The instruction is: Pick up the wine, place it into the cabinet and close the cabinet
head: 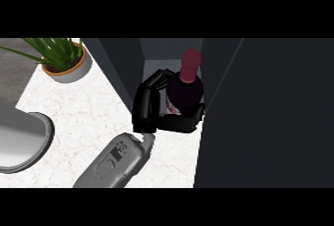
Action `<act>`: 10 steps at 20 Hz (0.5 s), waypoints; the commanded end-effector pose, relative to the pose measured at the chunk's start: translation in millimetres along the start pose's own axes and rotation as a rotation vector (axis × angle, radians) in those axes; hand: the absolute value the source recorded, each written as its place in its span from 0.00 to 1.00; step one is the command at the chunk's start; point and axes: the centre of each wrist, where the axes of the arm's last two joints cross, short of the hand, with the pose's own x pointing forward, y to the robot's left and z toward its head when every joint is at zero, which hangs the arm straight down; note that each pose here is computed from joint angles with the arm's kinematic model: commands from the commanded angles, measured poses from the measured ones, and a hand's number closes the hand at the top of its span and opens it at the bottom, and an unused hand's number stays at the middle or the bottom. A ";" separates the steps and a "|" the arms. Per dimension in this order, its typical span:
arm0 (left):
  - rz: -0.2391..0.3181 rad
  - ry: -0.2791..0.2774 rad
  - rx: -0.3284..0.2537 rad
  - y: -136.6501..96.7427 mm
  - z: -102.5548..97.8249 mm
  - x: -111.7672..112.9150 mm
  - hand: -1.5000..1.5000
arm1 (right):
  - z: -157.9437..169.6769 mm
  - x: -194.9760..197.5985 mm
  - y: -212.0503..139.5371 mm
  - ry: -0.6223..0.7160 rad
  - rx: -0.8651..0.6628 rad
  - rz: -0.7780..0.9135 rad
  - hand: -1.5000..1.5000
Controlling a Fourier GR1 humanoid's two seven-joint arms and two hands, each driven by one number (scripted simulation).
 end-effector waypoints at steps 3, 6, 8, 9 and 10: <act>-0.095 -0.015 0.003 3.6 -0.1 -20.1 1.00 | 19.9 19.0 -4.4 -0.051 0.038 -0.038 0.00; -0.082 -0.025 0.008 3.3 -0.6 -25.9 1.00 | 10.2 8.5 2.5 -0.038 0.032 -0.025 0.00; -0.104 -0.038 0.035 7.6 -2.4 -29.2 1.00 | 10.1 15.1 0.4 -0.063 0.041 -0.029 0.00; -0.100 -0.052 0.034 12.4 1.4 -27.5 1.00 | 9.0 31.9 4.8 -0.042 0.041 -0.030 0.00; -0.101 -0.046 0.060 22.8 -4.6 -36.2 1.00 | 12.4 15.4 3.4 -0.033 0.029 -0.031 0.00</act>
